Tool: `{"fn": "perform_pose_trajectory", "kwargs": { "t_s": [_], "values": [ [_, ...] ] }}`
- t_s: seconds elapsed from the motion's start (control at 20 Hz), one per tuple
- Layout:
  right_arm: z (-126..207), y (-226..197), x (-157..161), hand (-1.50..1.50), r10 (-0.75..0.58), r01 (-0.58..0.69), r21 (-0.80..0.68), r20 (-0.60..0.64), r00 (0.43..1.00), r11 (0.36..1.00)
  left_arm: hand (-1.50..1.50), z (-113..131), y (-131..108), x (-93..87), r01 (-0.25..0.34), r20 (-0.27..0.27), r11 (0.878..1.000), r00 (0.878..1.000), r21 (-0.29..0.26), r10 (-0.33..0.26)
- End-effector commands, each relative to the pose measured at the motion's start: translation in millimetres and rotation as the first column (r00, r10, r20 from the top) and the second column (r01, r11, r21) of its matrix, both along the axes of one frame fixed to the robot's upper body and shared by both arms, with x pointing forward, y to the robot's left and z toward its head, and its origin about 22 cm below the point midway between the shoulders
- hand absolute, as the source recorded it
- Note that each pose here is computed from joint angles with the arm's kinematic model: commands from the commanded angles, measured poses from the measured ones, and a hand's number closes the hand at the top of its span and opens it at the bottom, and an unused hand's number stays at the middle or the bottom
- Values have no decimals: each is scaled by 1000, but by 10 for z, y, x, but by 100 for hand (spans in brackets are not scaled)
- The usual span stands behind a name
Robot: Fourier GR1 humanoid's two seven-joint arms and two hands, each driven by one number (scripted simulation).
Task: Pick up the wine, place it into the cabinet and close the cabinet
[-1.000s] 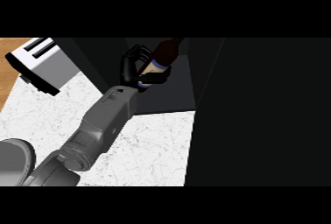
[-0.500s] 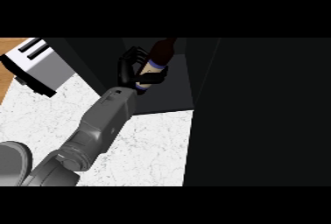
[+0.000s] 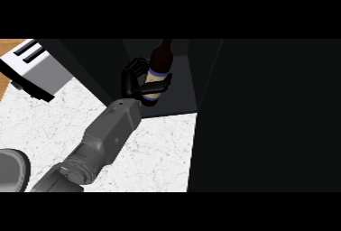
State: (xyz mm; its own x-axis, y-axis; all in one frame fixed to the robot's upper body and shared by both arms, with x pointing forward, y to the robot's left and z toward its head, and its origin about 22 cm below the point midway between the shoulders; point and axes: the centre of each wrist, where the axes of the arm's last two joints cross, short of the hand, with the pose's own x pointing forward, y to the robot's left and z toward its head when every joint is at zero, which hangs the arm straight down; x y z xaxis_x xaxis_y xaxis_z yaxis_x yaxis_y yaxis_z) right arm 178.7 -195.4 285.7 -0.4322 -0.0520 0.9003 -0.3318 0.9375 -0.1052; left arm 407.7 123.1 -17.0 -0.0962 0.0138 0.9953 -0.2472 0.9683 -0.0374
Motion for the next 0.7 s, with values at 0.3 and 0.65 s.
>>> {"fn": "perform_pose_trajectory", "kwargs": {
  "t_s": [0.3, 0.65],
  "values": [
    [4, 44, -57, -150, 55, -55, 17, 21, 998, 998, 150, -395, 166, -260, -4, -36, 995, 999, -100, 1],
    [-17, 20, -4, -150, 84, -84, 7, 7, 996, 996, 150, -597, 254, -420, -16, -59, 994, 998, -105, 9]
  ]
}}
